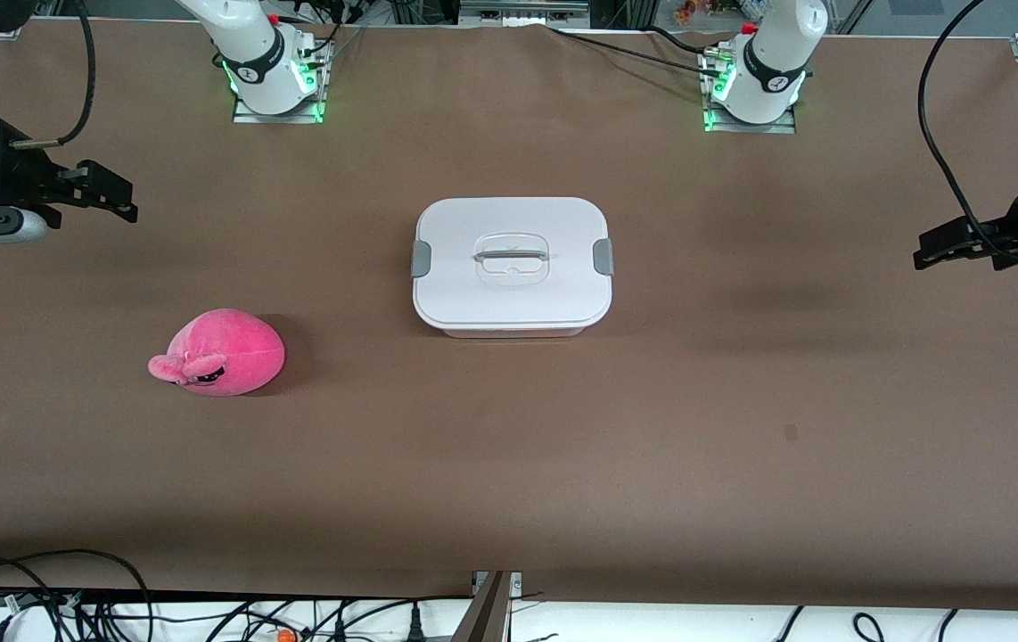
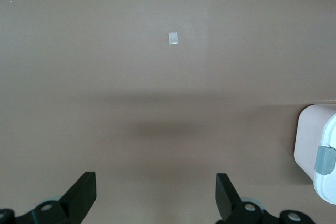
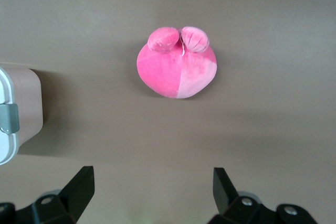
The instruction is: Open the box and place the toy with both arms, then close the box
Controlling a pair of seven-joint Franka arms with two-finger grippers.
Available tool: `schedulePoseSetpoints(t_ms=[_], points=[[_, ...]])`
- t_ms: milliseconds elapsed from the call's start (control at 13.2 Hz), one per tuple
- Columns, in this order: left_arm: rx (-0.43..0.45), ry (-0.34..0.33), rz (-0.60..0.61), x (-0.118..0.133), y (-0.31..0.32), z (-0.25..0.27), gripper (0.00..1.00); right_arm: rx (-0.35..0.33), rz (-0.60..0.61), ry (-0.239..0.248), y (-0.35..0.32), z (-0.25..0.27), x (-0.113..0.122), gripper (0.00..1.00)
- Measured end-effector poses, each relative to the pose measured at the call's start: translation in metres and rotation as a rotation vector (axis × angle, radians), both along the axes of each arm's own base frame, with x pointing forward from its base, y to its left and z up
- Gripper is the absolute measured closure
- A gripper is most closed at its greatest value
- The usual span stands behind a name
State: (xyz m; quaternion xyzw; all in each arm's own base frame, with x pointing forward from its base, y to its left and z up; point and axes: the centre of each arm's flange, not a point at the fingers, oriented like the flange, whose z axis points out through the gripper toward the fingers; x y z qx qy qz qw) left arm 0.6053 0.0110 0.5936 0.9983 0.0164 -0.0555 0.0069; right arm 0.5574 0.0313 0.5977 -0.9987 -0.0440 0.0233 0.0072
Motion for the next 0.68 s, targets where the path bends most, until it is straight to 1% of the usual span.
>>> schedulePoseSetpoints(t_ms=[152,684], points=[[0.0,0.0,0.0,0.0,0.0,0.0,0.0,0.001,0.021,-0.01,-0.0001,0.0044,0.001,0.0],[0.0,0.0,0.0,0.0,-0.0002,0.0,0.0,0.002,0.04,-0.007,-0.0009,0.0026,0.0026,0.0]])
